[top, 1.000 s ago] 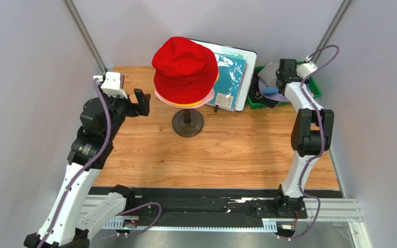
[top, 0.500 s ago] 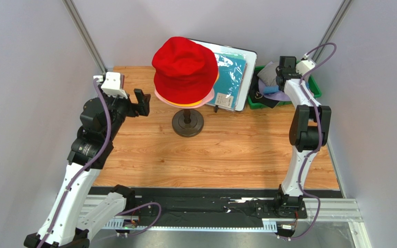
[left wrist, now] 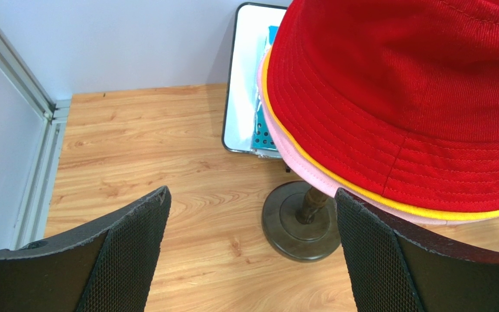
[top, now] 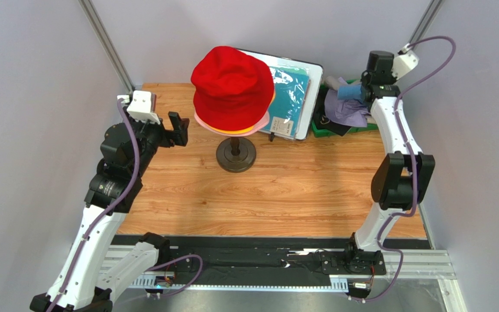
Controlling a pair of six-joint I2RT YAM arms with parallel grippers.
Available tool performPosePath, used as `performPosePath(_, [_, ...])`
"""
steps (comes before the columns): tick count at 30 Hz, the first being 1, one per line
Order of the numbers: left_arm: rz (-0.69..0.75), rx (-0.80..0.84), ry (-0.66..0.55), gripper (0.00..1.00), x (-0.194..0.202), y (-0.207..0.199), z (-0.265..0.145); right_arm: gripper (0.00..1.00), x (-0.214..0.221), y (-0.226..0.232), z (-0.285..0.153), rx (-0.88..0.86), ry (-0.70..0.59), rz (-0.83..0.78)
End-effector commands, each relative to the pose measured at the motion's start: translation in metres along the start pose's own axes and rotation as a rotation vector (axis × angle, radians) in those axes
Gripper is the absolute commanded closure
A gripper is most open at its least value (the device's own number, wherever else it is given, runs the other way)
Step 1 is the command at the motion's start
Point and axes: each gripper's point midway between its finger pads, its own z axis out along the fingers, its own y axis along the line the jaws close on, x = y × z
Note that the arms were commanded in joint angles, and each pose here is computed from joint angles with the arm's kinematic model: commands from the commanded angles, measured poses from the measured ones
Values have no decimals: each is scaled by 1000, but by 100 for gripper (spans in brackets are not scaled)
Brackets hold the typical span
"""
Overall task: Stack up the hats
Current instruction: Pick up the hat from the bin.
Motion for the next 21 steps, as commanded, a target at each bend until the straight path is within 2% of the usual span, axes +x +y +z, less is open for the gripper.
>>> performPosePath(1, [23,-9,-24,0,-6,3,-3,100,-96,34,-51,-128,-184,52])
performPosePath(12, [14,24,-29,0,-7,-3,-4,100,-125,31,-110,-230,-209,29])
performPosePath(21, [-5,53,-75,1,-16,-7,-15,100,-164,35,-199,-436,-253,-8])
